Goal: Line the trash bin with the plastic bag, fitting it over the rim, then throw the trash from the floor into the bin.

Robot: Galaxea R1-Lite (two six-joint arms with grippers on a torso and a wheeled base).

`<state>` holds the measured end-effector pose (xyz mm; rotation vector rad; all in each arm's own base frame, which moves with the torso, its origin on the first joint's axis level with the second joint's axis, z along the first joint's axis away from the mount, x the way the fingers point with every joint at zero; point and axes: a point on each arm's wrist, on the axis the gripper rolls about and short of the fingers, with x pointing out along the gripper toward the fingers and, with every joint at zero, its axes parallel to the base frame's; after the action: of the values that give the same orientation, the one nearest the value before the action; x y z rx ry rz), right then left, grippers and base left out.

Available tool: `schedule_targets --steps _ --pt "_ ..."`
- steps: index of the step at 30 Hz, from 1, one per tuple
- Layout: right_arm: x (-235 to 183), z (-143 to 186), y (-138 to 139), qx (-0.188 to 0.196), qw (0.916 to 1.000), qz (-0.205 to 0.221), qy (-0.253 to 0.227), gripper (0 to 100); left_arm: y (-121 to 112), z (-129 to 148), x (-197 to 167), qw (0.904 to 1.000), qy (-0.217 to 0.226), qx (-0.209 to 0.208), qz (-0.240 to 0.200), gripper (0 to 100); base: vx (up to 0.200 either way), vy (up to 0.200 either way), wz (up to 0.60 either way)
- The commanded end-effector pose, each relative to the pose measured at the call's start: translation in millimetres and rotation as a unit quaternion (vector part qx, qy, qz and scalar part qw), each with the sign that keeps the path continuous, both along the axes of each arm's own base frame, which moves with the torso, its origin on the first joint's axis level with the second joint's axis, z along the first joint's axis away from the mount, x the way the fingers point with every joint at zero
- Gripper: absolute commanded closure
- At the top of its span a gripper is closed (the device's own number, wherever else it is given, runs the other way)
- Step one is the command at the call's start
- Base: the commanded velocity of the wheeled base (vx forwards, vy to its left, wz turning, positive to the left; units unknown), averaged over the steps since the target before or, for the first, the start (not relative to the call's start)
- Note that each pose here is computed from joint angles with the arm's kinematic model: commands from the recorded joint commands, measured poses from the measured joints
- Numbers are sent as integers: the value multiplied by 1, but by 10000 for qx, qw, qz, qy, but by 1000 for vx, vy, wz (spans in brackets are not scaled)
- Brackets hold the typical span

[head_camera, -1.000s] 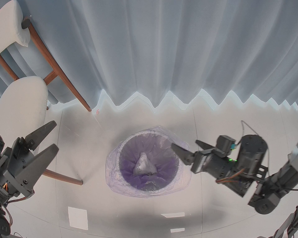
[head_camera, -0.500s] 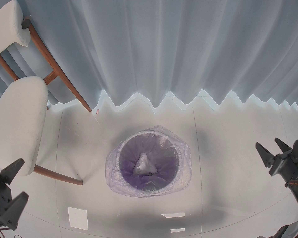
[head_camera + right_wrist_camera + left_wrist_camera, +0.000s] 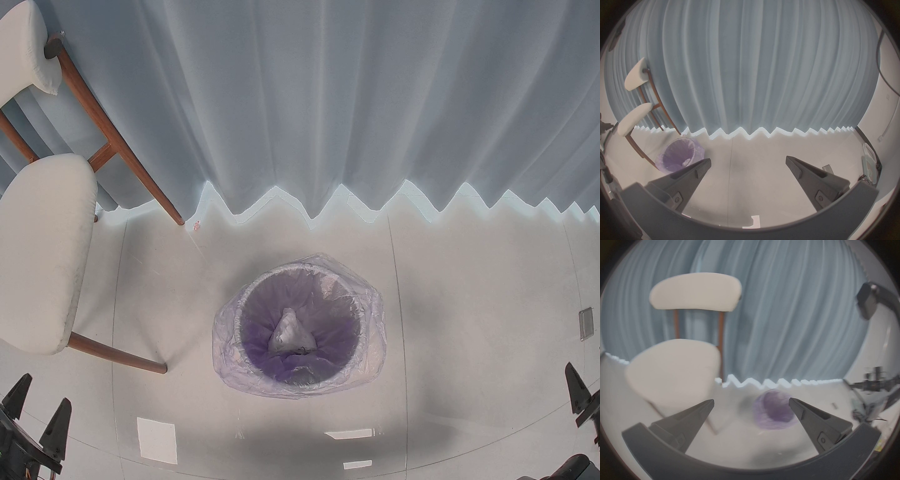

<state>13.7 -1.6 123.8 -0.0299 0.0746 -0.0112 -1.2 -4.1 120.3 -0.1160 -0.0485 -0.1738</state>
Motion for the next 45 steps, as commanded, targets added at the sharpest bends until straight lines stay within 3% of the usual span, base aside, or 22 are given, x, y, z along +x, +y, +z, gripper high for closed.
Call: schedule_targets --steps 1,4,7,9,14,19,20,22,23,24,26,28,29,30,32,34,36,37,38,39,41,45 --pt "-37 -48 2 261 9990 150 -317 0 9 -39 -15 9639 578 583 2532 0 0 0 0" --pt "-36 -47 2 304 9993 38 -205 0 9 -38 -15 9648 579 758 2449 0 0 0 0" --pt "-35 -48 1 331 9992 -40 -231 0 6 -39 -15 9843 509 978 1382 0 0 0 0" --pt "-35 -47 1 345 9991 -48 -254 0 4 -40 -15 9906 504 1069 692 0 0 0 0" --pt "-36 -48 1 315 9988 -27 -368 0 6 -39 -14 9931 459 1076 27 0 0 0 0" --pt "-36 -48 1 314 9988 -50 -384 0 6 -38 -14 9941 406 981 203 0 0 0 0" --pt "-36 -48 1 306 9988 -57 -385 0 7 -39 -14 9941 450 878 447 0 0 0 0" --pt "-36 -48 1 322 9987 -57 -385 0 11 -39 -14 9863 583 772 1334 0 0 0 0" --pt "-36 -48 1 322 9987 -57 -385 0 11 -39 -14 9863 583 772 1334 0 0 0 0" --pt "-36 -48 1 359 9986 -90 -386 0 13 -39 -15 9722 656 718 2131 0 0 0 0" --pt "-36 -48 1 358 9985 -113 -387 0 11 -39 -16 9678 636 720 2327 0 0 0 0" --pt "-36 -48 1 358 9986 -105 -387 0 10 -39 -16 9724 560 750 2137 0 0 0 0" --pt "-36 -48 1 328 9987 -104 -386 0 7 -41 -20 9855 259 1003 1346 0 0 0 0" --pt "-36 -48 1 320 9987 -103 -386 0 3 -41 -22 9911 12 1150 670 0 0 0 0" --pt "-36 -48 1 297 9988 -95 -386 0 -1 -41 -23 9926 -96 1196 -205 0 0 0 0" --pt "-36 -48 1 275 9989 -87 -377 0 0 -41 -23 9950 -11 991 -80 0 0 0 0" --pt "-36 -48 1 275 9989 -87 -377 0 4 -40 -22 9964 95 370 761 0 0 0 0" --pt "-36 -48 1 275 9989 -87 -377 0 4 -40 -22 9964 95 370 761 0 0 0 0" --pt "-36 -48 1 305 9987 -95 -386 0 7 -41 -22 9870 125 390 1554 0 0 0 0" --pt "-36 -48 1 312 9987 -103 -386 0 9 -42 -22 9799 158 382 1953 0 0 0 0" --pt "-36 -48 1 320 9987 -103 -386 0 9 -41 -22 9802 150 412 1932 0 0 0 0" --pt "-36 -48 1 213 9990 -84 -376 0 5 -41 -22 9907 118 788 1103 0 0 0 0"
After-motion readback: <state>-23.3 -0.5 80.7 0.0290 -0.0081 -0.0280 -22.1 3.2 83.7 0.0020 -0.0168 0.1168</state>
